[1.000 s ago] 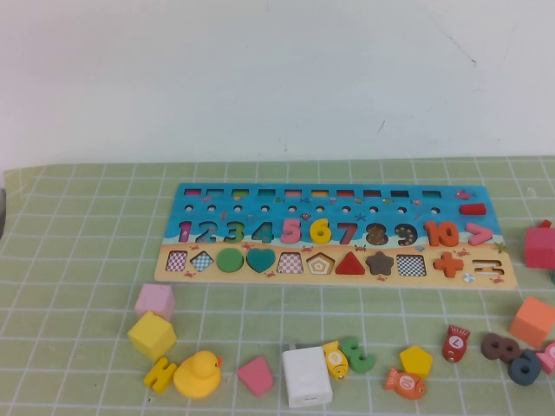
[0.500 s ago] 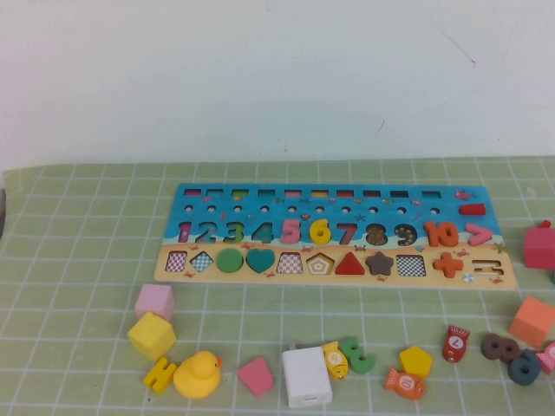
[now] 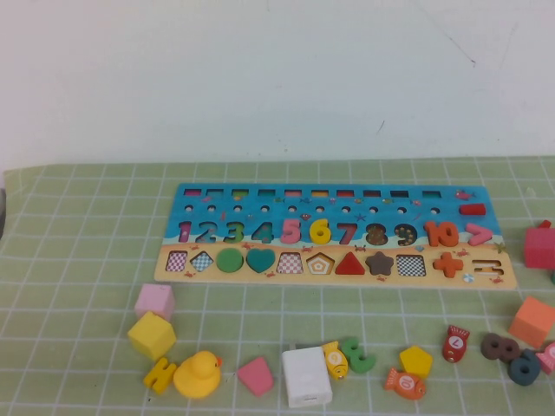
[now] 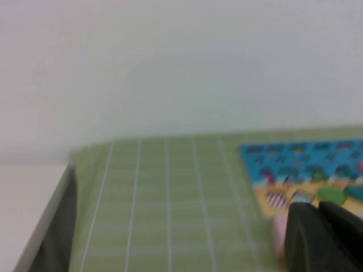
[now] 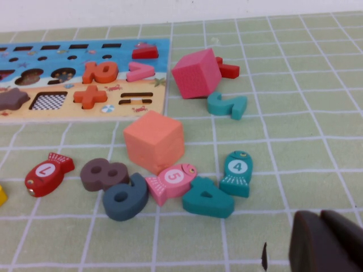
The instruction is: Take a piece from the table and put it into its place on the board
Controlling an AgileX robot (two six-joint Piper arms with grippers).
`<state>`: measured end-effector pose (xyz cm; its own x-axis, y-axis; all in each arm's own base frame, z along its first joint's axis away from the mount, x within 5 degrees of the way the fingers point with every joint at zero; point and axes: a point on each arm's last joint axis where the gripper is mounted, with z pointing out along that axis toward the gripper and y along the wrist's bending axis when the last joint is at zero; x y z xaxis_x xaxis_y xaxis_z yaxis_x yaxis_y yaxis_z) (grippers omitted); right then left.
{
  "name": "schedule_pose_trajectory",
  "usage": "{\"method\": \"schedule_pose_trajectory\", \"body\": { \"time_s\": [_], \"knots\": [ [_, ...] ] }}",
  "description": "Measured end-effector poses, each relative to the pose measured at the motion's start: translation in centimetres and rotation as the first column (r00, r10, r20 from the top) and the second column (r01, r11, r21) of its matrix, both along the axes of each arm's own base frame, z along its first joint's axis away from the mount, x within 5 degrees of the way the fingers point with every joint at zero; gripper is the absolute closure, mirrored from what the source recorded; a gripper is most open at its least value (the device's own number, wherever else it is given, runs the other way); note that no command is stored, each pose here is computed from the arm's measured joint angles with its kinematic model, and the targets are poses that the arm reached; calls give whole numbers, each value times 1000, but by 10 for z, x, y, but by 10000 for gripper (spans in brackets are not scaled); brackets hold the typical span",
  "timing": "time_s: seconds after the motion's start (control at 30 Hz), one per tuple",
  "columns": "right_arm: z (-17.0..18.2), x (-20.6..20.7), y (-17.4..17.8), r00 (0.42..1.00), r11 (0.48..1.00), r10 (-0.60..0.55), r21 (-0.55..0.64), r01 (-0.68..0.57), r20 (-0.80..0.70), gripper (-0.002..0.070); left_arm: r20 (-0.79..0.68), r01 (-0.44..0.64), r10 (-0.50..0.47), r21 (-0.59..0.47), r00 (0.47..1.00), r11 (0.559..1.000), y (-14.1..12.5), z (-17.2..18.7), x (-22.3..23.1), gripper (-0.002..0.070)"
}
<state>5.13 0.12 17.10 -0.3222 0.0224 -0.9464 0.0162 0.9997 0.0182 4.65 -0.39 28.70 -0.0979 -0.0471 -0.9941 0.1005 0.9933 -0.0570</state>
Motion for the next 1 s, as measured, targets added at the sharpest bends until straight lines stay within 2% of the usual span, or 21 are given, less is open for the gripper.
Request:
{"method": "schedule_pose_trajectory", "body": {
  "time_s": [0.17, 0.33, 1.0],
  "knots": [
    [0, 0, 0, 1000, 1000, 0, 0, 0, 0, 679, -86, -82, 81, -3, 993, 997, 4, -65, 1, 677],
    [0, 0, 0, 1000, 1000, 0, 0, 0, 0, 679, -148, -97, 97, 2, 984, 995, 4, -107, 7, 677],
    [0, 0, 0, 1000, 1000, 0, 0, 0, 0, 679, -178, -53, 65, 73, 982, 996, 3, -111, 6, 677]
  ]
}}
